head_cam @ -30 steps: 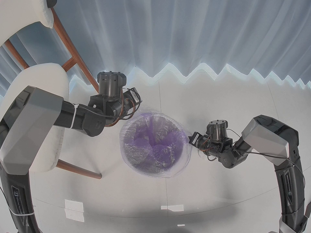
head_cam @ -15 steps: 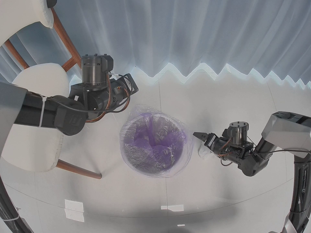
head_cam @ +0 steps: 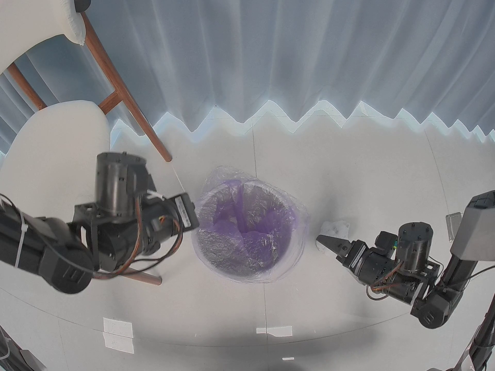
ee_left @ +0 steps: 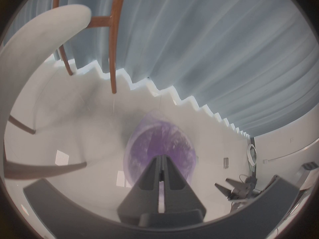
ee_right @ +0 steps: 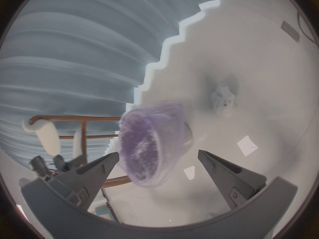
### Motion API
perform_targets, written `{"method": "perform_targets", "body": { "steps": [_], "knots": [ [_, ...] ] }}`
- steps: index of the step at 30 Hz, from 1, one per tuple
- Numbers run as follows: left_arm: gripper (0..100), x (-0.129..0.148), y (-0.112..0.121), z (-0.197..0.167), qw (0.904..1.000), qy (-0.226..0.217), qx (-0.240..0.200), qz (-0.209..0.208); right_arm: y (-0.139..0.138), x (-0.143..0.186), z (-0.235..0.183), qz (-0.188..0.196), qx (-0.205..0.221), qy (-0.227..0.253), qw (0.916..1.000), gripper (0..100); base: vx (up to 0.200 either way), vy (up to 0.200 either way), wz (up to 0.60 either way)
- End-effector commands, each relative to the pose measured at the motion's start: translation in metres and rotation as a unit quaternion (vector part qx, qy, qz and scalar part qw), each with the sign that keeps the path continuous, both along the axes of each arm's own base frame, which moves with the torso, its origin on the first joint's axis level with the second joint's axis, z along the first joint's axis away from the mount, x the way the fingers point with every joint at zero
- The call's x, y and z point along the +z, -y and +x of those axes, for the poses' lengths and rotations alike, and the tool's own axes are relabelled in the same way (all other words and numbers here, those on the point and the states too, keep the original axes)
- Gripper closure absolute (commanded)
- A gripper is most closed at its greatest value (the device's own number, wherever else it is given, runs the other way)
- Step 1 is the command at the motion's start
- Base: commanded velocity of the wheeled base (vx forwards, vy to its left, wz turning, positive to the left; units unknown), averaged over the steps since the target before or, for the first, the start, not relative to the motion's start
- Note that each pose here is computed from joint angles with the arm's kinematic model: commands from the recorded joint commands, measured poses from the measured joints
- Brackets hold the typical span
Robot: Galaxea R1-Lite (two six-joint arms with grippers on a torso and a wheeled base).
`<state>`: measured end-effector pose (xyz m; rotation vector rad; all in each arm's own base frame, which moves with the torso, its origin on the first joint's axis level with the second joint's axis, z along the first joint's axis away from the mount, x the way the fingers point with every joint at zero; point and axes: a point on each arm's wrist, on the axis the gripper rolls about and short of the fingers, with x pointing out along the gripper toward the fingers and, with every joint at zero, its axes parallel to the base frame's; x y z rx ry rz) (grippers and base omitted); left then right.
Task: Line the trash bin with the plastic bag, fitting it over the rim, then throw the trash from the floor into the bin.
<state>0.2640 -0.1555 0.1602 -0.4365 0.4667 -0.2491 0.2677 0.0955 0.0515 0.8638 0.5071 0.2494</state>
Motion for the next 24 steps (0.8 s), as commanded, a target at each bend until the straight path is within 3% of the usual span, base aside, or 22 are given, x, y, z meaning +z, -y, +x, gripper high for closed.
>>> {"method": "perform_targets", "body": {
  "steps": [1,5,6,10,12,13,17,20,24],
  "knots": [
    [100,-0.030,-0.018,-0.048,0.9989,-0.032,-0.021,-0.027,-0.029,-0.027,-0.044,-0.018,0.036,-0.028,0.9988,0,0.000,0.000,0.00],
    [100,-0.032,-0.024,-0.067,0.9968,-0.046,-0.048,-0.046,-0.039,-0.028,-0.048,-0.016,0.036,-0.029,0.9988,0,0.000,0.000,0.00],
    [100,-0.027,-0.031,-0.080,0.9940,-0.051,-0.059,-0.077,-0.050,-0.025,-0.050,0.005,0.045,-0.027,0.9986,0,0.000,0.000,0.00],
    [100,-0.025,-0.040,-0.079,0.9892,-0.064,-0.015,-0.131,-0.064,-0.024,-0.047,0.019,0.056,-0.019,0.9981,0,0.000,0.000,0.00],
    [100,-0.023,-0.042,-0.079,0.9826,-0.068,0.004,-0.173,-0.069,-0.028,-0.045,0.019,0.059,-0.020,0.9979,0,0.000,0.000,0.00],
    [100,-0.023,-0.039,-0.083,0.9749,-0.075,0.010,-0.210,-0.073,-0.031,-0.042,0.017,0.057,-0.019,0.9980,0,0.000,0.000,0.00],
    [100,-0.023,-0.034,-0.091,0.9538,-0.071,0.038,-0.290,-0.088,-0.039,-0.038,0.025,0.038,-0.019,0.9988,0,0.000,0.000,0.00],
    [100,-0.031,-0.034,-0.090,0.9429,-0.068,0.053,-0.322,-0.103,-0.050,-0.040,0.031,0.021,-0.027,0.9989,0,0.000,0.000,0.00],
    [100,-0.049,-0.027,-0.089,0.9427,-0.073,0.039,-0.323,-0.118,-0.064,-0.041,0.019,0.012,-0.027,0.9994,0,0.000,0.000,0.00]
  ]
}}
